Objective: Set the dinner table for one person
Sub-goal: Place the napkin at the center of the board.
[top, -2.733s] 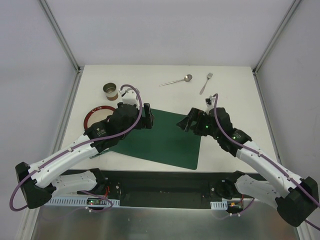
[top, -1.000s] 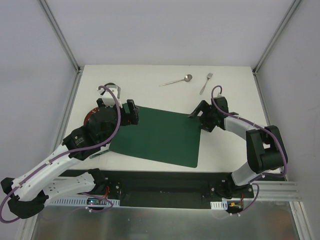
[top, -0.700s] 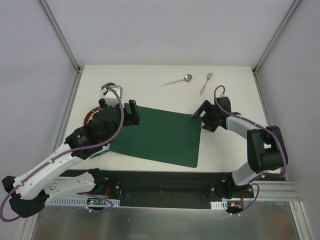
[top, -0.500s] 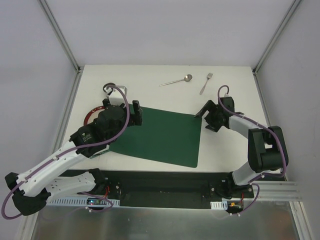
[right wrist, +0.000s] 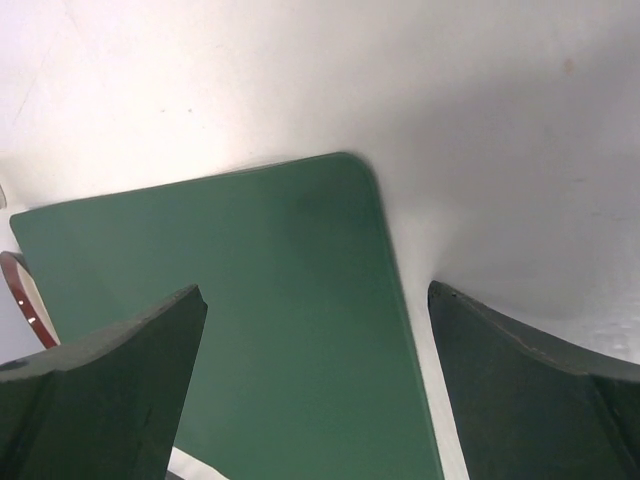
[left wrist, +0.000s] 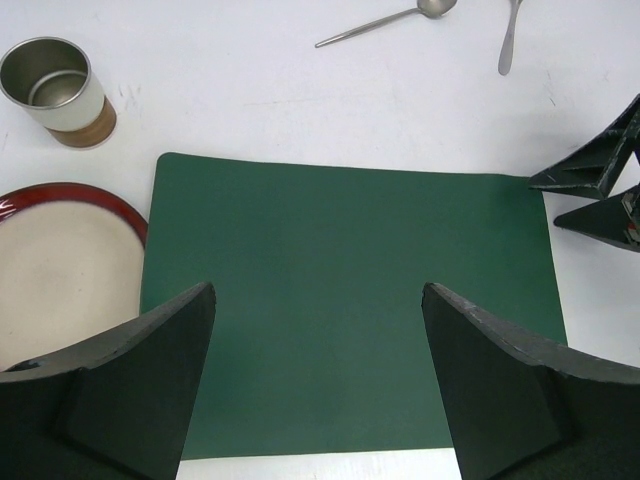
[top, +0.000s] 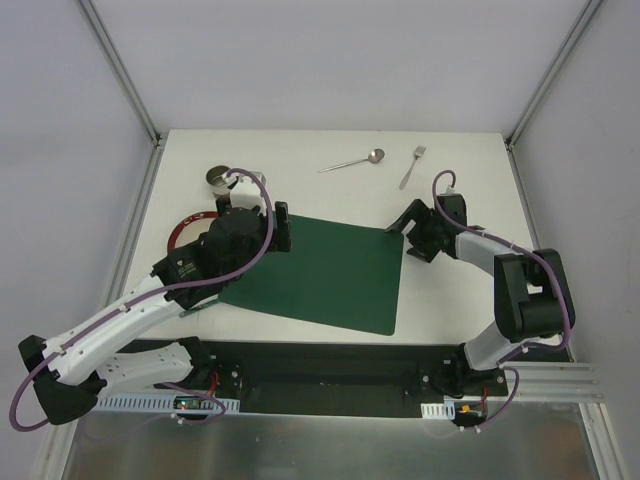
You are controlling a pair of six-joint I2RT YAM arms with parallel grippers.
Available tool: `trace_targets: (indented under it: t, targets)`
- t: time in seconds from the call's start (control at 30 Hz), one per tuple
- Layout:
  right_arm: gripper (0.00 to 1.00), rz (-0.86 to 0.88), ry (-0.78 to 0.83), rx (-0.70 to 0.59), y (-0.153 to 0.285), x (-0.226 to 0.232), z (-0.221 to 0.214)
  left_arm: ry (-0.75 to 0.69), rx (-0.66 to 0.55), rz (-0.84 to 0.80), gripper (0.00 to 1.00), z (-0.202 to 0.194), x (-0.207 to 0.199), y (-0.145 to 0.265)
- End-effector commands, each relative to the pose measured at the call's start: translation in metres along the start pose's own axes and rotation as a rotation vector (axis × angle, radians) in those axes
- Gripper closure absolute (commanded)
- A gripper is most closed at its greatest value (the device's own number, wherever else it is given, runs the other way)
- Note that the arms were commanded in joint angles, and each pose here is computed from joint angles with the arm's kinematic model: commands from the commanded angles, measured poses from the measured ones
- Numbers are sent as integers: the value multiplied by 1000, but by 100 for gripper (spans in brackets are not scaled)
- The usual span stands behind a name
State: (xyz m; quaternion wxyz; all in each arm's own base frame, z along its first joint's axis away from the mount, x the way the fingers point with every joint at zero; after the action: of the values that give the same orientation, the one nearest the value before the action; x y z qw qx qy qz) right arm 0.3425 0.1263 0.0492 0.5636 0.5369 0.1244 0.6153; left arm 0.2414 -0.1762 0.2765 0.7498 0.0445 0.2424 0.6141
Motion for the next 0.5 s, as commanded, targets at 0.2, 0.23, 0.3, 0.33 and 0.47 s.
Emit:
trace_targets:
  t: [0.2,0.23,0.3,0.33,0.47]
  targets:
    - [4,20,-1,62,-23,15,-21,24,3,-33,17,-4,-7,-2]
    - [4,17,-3,70,-26,15,-23,23,5,-31,17,-5,-7,-3]
    - [4,26,0,74,-28,19,-24,18,11,-29,17,-7,-7,-4]
    - [4,25,0,78,-31,20,-24,18,15,-30,17,-8,-7,-5]
    - [4,33,1,71,-37,24,-18,27,30,-38,17,-14,-8,-5]
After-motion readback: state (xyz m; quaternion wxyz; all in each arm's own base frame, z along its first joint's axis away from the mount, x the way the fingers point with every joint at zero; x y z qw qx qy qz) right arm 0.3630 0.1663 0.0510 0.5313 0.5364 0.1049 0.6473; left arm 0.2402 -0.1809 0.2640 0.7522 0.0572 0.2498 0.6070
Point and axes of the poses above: each gripper's point midway between its finger pads, its own y axis back along the fingers, its own x axis along the line the jaws close on, z = x × y, the point moved 1 cm from there along y, back along the fingers, and after that the axes turned 11 degrees about y, right-handed, at the moved point
